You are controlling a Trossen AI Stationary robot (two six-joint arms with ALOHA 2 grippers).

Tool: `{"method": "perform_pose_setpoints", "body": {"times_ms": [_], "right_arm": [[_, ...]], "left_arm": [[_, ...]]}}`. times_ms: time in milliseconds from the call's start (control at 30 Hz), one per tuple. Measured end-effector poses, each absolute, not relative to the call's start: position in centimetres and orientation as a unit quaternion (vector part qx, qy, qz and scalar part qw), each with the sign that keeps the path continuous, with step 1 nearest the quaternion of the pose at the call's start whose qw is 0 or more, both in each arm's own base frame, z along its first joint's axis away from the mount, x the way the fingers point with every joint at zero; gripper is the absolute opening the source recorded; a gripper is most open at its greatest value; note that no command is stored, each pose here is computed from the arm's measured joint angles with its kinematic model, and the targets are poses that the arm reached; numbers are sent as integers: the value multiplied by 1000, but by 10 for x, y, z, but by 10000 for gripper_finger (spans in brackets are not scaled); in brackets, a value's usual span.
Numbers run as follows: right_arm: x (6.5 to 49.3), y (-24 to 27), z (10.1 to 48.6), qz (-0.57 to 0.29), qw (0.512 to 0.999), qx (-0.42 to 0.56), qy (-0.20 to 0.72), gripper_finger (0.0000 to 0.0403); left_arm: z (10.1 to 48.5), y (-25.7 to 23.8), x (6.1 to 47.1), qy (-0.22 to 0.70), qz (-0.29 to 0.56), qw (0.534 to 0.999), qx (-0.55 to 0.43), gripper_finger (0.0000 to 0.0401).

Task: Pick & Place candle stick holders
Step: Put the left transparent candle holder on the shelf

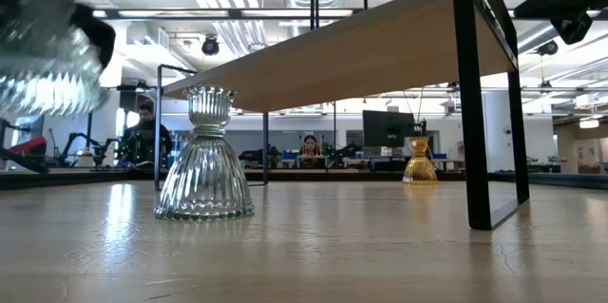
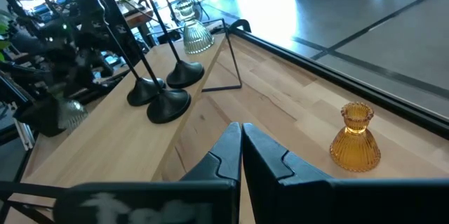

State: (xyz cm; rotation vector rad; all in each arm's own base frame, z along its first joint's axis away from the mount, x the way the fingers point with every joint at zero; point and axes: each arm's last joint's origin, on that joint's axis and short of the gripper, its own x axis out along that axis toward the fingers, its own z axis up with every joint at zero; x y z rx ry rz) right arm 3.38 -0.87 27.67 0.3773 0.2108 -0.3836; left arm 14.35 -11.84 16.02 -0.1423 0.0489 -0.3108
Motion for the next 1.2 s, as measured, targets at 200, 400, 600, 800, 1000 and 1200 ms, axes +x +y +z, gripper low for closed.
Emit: {"method": "perform_pose_setpoints", "body": {"times_ms": [200, 400, 600, 800, 1000, 1200], "right_arm": [[34, -9, 277, -189, 959, 186, 104, 9], [34, -9, 277, -189, 959, 186, 104, 9], [34, -9, 277, -189, 959, 186, 104, 9], [34, -9, 277, -189, 958, 186, 104, 9], [34, -9, 277, -189, 958, 186, 104, 9], [34, -9, 277, -189, 959, 186, 104, 9]], "left_arm": [[183, -112, 140, -21, -124, 989, -75, 144], [214, -115, 145, 8, -102, 995, -12, 144], [250, -117, 150, 62, -60, 995, 41, 144], [272, -108, 164, 73, 1, 995, 72, 144], [281, -80, 189, 78, 59, 993, 60, 145], [289, -47, 210, 73, 142, 987, 9, 145]]}}
